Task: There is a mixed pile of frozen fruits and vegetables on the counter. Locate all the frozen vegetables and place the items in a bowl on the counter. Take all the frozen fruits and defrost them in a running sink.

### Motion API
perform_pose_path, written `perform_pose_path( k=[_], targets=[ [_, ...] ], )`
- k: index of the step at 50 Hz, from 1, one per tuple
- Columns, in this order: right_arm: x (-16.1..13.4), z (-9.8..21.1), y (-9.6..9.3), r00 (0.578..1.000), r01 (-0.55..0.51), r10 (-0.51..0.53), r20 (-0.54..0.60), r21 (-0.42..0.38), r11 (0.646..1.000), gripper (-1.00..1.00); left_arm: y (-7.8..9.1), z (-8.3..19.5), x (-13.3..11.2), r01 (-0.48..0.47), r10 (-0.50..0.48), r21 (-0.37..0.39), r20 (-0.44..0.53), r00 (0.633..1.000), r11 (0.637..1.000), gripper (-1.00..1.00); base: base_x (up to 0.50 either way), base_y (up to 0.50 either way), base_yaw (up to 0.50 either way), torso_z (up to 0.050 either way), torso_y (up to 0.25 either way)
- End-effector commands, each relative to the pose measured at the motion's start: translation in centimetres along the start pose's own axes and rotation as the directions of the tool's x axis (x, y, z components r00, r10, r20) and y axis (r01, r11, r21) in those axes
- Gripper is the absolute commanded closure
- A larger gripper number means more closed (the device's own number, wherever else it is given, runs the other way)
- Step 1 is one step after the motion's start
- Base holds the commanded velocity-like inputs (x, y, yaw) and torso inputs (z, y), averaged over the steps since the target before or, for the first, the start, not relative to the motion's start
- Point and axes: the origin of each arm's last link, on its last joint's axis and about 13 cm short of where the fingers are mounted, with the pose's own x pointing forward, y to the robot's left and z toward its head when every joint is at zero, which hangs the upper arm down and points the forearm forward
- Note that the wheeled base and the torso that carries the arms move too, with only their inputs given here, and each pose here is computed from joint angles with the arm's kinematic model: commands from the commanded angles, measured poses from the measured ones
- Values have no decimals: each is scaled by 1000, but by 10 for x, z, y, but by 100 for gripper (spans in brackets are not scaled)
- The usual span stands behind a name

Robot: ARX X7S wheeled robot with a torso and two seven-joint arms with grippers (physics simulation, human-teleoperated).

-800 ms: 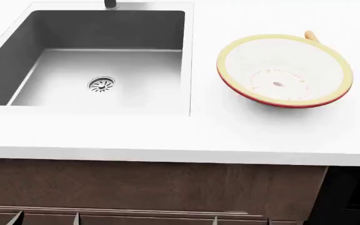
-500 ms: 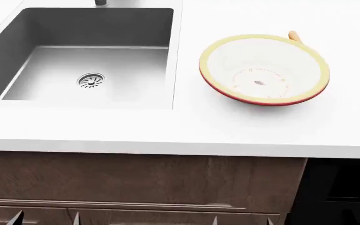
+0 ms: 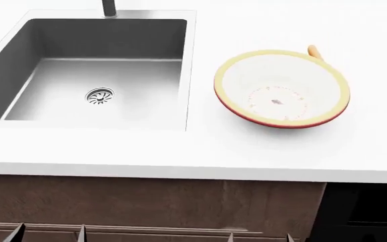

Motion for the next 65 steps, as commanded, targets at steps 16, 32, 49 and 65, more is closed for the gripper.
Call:
perform_pose_path(
  k=[16, 32, 49, 65],
  targets=[
    [0, 0, 1, 1000, 5, -5, 2, -20, 1000, -100, 0, 0, -1, 20, -20, 5, 2, 1000, 1000, -100, 0, 0, 0, 50, 0],
    [-6, 87, -16, 992, 68, -60, 108, -71, 995, -100, -3, 96, -15, 81, -79, -25, 55, 995, 996, -100, 0, 0, 0, 6, 0],
    [-32, 171, -51, 990, 108, -100, 100, -74, 991, -100, 15, 164, -14, 125, -124, -29, 36, 992, 992, -100, 0, 0, 0, 0, 0],
    [-49, 181, -69, 988, 138, -126, 88, -140, 981, -100, 19, 169, -18, 142, -141, -26, 40, 989, 990, -100, 0, 0, 0, 0, 0]
  ],
)
